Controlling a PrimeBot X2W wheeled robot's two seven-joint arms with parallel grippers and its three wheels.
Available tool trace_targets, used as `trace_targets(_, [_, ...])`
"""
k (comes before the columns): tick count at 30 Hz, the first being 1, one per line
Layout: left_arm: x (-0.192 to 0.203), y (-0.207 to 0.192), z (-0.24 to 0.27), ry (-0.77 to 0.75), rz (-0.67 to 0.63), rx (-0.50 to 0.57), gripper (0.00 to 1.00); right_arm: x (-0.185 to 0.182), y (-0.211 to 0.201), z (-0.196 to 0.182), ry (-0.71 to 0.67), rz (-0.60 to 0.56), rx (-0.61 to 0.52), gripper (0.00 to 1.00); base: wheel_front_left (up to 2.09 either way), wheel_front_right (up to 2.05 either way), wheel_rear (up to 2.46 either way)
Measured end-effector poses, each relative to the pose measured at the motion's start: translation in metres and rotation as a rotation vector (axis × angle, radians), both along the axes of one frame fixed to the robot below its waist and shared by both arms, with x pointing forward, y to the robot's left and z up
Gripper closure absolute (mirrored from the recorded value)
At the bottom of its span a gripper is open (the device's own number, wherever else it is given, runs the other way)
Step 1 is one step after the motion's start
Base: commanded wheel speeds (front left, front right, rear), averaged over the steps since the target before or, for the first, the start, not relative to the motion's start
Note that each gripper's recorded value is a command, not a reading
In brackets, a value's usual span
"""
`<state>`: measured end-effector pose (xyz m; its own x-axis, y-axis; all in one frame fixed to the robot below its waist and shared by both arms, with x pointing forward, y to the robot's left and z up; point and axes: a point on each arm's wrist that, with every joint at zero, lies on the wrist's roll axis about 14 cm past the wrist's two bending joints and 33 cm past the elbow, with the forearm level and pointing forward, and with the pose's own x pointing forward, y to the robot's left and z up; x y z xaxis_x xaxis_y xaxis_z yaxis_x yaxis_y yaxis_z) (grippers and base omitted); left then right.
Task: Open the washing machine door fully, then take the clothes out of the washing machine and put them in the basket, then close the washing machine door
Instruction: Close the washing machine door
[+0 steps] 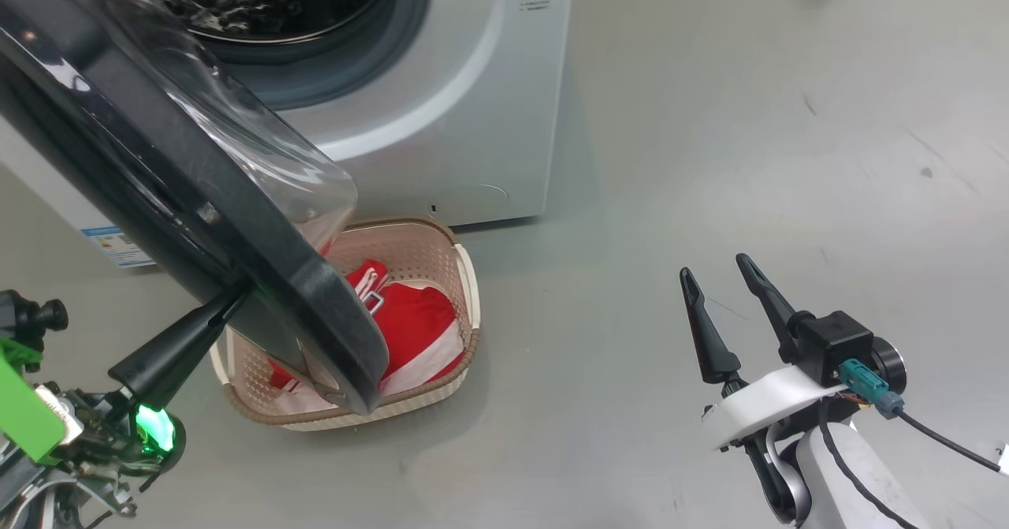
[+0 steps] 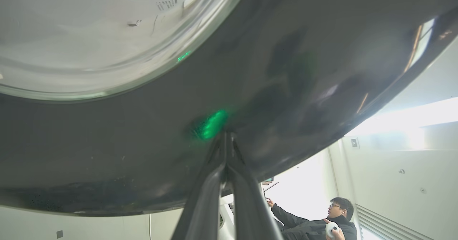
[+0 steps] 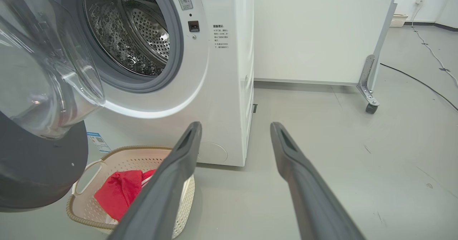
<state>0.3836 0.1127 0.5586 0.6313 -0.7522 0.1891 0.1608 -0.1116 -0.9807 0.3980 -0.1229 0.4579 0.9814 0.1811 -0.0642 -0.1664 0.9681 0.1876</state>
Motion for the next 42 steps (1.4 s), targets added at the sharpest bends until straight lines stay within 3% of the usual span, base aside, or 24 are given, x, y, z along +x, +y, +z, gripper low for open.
trace_targets(19, [0.06,-0.065,-0.008,0.05,-0.203,-0.03,1.0,0.007,-0.037,-0.009,0.024,-0.096,-0.019,0.0,0.0,0.0,0.0])
trace_targets(42, [0.171,-0.109,-0.02,0.094,-0.202,-0.059,1.0,0.017,-0.063,-0.033,0.092,-0.173,-0.013,0.0,0.0,0.0,0.0])
